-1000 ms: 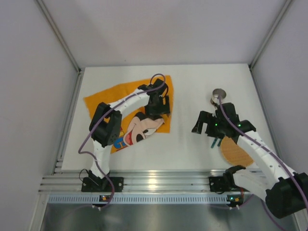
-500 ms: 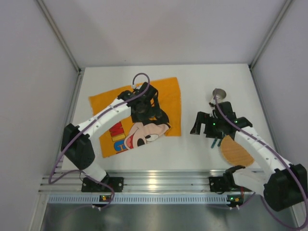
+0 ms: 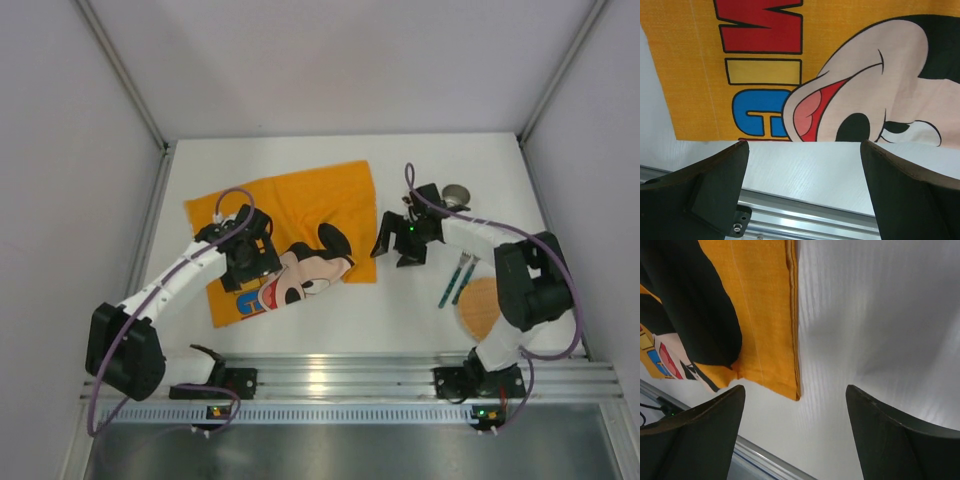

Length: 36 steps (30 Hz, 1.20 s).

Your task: Set the dinner table for one person

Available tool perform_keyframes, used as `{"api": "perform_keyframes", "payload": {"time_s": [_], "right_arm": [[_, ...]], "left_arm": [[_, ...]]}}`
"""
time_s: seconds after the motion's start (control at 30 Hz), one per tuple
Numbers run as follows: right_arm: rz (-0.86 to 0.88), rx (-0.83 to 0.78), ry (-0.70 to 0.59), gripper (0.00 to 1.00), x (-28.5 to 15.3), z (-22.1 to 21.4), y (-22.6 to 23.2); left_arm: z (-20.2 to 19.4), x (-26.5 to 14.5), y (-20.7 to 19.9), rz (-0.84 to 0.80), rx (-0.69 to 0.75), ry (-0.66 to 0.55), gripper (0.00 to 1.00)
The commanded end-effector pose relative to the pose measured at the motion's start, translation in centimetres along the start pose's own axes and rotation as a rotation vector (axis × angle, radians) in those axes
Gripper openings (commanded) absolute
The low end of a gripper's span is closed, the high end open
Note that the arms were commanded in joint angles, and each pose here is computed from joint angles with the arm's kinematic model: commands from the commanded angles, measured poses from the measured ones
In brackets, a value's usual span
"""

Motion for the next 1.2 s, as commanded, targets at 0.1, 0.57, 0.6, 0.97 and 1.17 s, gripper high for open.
{"api": "perform_keyframes", "payload": {"time_s": [0.1, 0.57, 0.6, 0.97, 1.17], "right_arm": [[0.013, -0.017, -0.017, 0.75, 3.5, 1.8, 2.7], [-0.121, -0.022, -0.002, 0.00, 3.5, 0.7, 1.8], [-0.145, -0.027, 0.007, 0.00, 2.8, 0.2, 1.4], [-0.399, -0.042, -0.099, 0.00, -5.6, -5.2, -4.2], [-0.446, -0.006, -0.070, 0.00, -6.0, -7.2, -5.9]], "left_arm": [[1.0, 1.1, 1.9, -0.026, -0.031, 0.002, 0.98], [3.9, 3.7, 2.6, -0.006, -0.022, 0.042, 0.98], [4.2, 3.7, 2.5, -0.010, -0.020, 0.043, 0.98], [5.7, 6.3, 1.1, -0.015, 0.025, 0.072, 0.98], [6.1, 7.7, 0.4, -0.029, 0.051, 0.089, 0.98]]}}
Point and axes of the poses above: each gripper's point midway between its finger pads, its own x axis out along the fingers, its own y axis along the line the jaws close on, z = x × y, the point moved 9 cm from there along -x, back along the fingers, and after that the axes turned 1 degree about x, right-handed, at the moved point
